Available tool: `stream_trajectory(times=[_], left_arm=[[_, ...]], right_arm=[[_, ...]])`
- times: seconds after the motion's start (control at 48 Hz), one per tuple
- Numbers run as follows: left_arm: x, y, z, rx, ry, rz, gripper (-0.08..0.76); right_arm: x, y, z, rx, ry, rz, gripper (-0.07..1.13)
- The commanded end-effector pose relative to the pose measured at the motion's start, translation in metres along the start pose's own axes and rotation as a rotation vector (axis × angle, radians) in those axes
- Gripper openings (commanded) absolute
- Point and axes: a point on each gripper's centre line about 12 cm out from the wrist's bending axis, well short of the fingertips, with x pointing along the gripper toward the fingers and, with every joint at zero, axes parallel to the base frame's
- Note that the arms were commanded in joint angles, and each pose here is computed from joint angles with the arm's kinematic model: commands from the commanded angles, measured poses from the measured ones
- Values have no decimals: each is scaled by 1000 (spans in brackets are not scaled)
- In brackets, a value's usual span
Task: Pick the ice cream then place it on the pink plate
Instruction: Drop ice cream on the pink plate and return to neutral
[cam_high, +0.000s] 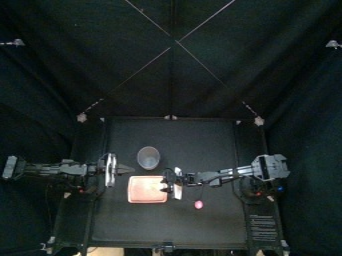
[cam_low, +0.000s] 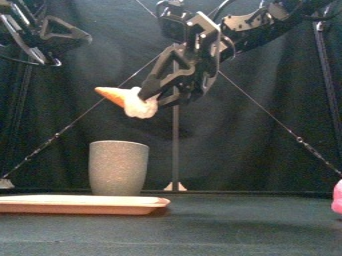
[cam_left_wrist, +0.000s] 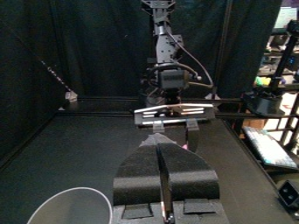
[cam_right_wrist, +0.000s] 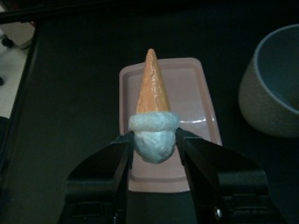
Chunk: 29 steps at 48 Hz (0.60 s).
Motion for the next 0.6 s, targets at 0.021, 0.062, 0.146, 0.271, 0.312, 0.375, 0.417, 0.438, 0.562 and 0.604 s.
stream_trajectory(times=[0.021, 0.062, 0.146, 0.271, 0.312, 0.375, 0.417, 0.438, 0.562, 0.604], left_arm=[[1, 0, 5, 1, -14, -2, -17], [1, 0, 5, 2, -14, 0, -17], [1, 0, 5, 1, -14, -2, -17], [1, 0, 5, 3, -14, 0, -17], [1, 0, 5, 4, -14, -2, -17], [1, 0, 5, 3, -14, 0, -17], [1, 0, 5, 5, -14, 0, -17], [1, 0, 5, 3, -14, 0, -17], [1, 0, 5, 3, -14, 0, -17], [1, 0, 4, 3, -12, 0, -17]], right_arm=[[10, 0, 16, -8, -36, 1, 746], [16, -1, 14, -12, -24, -2, 795], [28, -1, 10, -24, 0, -3, 923], [35, -1, 10, -28, 12, -4, 1050], [34, -1, 12, -29, 9, -5, 1055], [32, -1, 16, -40, -2, -4, 1053], [25, 0, 23, -48, -20, -4, 1050], [21, -2, 26, -53, -28, -6, 1050], [-8, -15, 41, -68, -89, -31, 1048], [-19, -19, 45, -70, -112, -38, 1050]])
